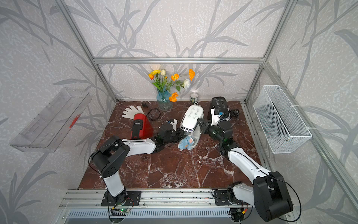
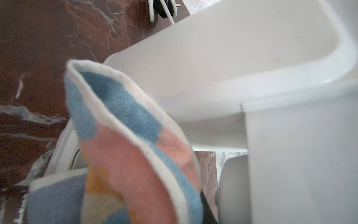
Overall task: Wipe the surface of a coffee machine
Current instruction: Wipe the dirt from the surface of the coffee machine.
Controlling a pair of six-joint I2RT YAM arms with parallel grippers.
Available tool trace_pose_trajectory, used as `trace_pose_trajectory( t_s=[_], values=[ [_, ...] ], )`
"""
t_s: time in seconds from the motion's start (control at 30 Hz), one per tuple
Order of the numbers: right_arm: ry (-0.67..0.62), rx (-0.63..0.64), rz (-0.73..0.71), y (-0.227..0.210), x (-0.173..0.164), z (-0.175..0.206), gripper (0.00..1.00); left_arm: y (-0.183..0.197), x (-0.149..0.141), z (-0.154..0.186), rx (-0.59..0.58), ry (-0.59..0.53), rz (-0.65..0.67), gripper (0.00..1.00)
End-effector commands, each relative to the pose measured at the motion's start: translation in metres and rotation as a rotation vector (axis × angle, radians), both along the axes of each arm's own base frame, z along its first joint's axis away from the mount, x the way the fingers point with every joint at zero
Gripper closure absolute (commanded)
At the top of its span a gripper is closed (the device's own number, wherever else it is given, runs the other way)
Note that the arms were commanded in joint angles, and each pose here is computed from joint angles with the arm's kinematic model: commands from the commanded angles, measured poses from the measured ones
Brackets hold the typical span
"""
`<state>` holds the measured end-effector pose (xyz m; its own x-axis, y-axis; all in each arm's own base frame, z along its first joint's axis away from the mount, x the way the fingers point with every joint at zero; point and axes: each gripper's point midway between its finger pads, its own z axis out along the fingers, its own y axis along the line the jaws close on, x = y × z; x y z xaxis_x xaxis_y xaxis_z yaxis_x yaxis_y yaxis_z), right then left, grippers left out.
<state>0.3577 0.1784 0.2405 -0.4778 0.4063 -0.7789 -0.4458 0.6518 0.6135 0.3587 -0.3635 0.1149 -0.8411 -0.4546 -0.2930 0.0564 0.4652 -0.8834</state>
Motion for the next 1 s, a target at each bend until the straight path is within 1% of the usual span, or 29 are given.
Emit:
trace_pose_trajectory(
  t_s=[0.0,0.1,0.13,0.2,0.27,0.33,0.4,0.5,0.57,0.67,0.8,0.9,0.97],
  values=[
    [0.228,-0.091,0.072,0.009,-0.019,-0.079,0.75,-0.023,0.006,0.008,-0.199,0.000,0.023,1.00],
    [0.222,-0.099,0.082,0.009,-0.021,-0.082,0.75,-0.028,0.016,-0.008,-0.280,0.031,0.061,1.00],
    [0.218,-0.103,0.084,0.009,-0.021,-0.082,0.75,-0.030,0.018,-0.010,-0.299,0.025,0.064,1.00],
    [0.215,-0.112,0.088,0.009,-0.022,-0.084,0.75,-0.032,0.021,-0.016,-0.297,0.032,0.078,1.00],
    [0.208,-0.119,0.091,0.009,-0.023,-0.085,0.75,-0.030,0.020,-0.024,-0.250,0.053,0.089,1.00],
    [0.202,-0.120,0.086,0.008,-0.023,-0.087,0.75,-0.020,0.017,-0.036,-0.156,0.081,0.115,1.00],
    [0.200,-0.119,0.080,0.007,-0.024,-0.090,0.75,-0.004,0.016,-0.043,-0.056,0.094,0.159,1.00],
    [0.197,-0.123,0.079,0.006,-0.026,-0.093,0.74,0.020,0.019,-0.051,0.047,0.098,0.213,1.00],
    [0.192,-0.130,0.083,0.006,-0.028,-0.093,0.74,0.031,0.023,-0.058,0.077,0.111,0.233,1.00],
    [0.181,-0.140,0.079,0.004,-0.029,-0.091,0.74,0.048,0.032,-0.063,0.076,0.112,0.267,1.00],
    [0.174,-0.151,0.071,0.002,-0.031,-0.091,0.74,0.074,0.044,-0.056,0.085,0.088,0.324,1.00],
    [0.173,-0.152,0.071,0.001,-0.031,-0.091,0.74,0.085,0.051,-0.040,0.083,0.054,0.343,1.00],
    [0.174,-0.152,0.072,0.002,-0.031,-0.092,0.75,0.084,0.056,-0.023,0.065,0.016,0.338,1.00]
  ],
)
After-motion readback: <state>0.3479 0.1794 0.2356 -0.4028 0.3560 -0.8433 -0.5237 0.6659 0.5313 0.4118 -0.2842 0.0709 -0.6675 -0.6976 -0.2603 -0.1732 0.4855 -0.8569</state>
